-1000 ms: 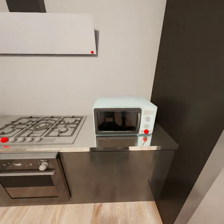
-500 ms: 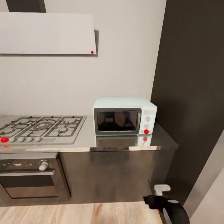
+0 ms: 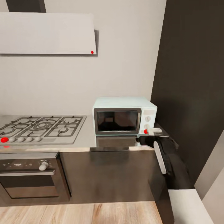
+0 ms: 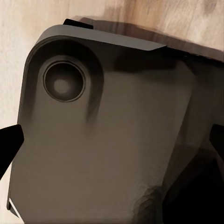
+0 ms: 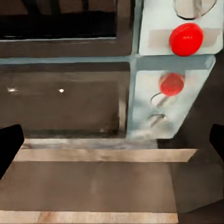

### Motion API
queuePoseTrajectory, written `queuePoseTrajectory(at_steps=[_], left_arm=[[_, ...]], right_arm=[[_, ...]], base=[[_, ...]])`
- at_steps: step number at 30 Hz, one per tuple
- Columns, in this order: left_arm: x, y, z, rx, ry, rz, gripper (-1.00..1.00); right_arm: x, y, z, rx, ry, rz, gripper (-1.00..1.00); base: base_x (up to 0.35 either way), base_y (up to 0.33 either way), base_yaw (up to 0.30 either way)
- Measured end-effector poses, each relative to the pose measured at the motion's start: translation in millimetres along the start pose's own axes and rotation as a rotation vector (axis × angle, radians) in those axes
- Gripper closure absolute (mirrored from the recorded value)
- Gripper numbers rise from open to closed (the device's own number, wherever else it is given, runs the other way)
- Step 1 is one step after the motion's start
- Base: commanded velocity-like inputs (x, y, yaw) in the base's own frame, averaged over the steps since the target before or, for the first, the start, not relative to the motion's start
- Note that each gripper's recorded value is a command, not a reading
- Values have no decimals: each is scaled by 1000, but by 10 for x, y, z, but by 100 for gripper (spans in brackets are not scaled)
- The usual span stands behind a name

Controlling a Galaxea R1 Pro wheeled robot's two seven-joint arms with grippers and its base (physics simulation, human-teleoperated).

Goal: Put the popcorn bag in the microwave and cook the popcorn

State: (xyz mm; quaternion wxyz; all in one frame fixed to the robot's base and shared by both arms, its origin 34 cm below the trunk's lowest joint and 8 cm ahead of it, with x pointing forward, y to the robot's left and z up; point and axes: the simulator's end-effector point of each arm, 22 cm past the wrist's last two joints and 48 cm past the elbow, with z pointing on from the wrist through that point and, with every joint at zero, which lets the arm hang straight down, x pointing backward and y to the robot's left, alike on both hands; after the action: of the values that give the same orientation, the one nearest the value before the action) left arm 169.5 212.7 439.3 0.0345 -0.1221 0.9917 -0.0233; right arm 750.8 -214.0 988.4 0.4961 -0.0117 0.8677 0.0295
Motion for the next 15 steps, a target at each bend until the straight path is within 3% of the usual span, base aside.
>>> queuePoseTrajectory(at_steps=[4,9,15], left_arm=[[-1,0,0,0,0,0,-100],[-1,0,0,0,0,0,-100],[-10,-3,0,1,-3,4,-100]], right_arm=[[-217,167,-35,-24,-35,13,-100],[-655,161,-67,-20,-238,21,-100],[-771,82,-16,-8,-319,20,-100]], base=[[0,0,0],[0,0,0],[0,0,0]])
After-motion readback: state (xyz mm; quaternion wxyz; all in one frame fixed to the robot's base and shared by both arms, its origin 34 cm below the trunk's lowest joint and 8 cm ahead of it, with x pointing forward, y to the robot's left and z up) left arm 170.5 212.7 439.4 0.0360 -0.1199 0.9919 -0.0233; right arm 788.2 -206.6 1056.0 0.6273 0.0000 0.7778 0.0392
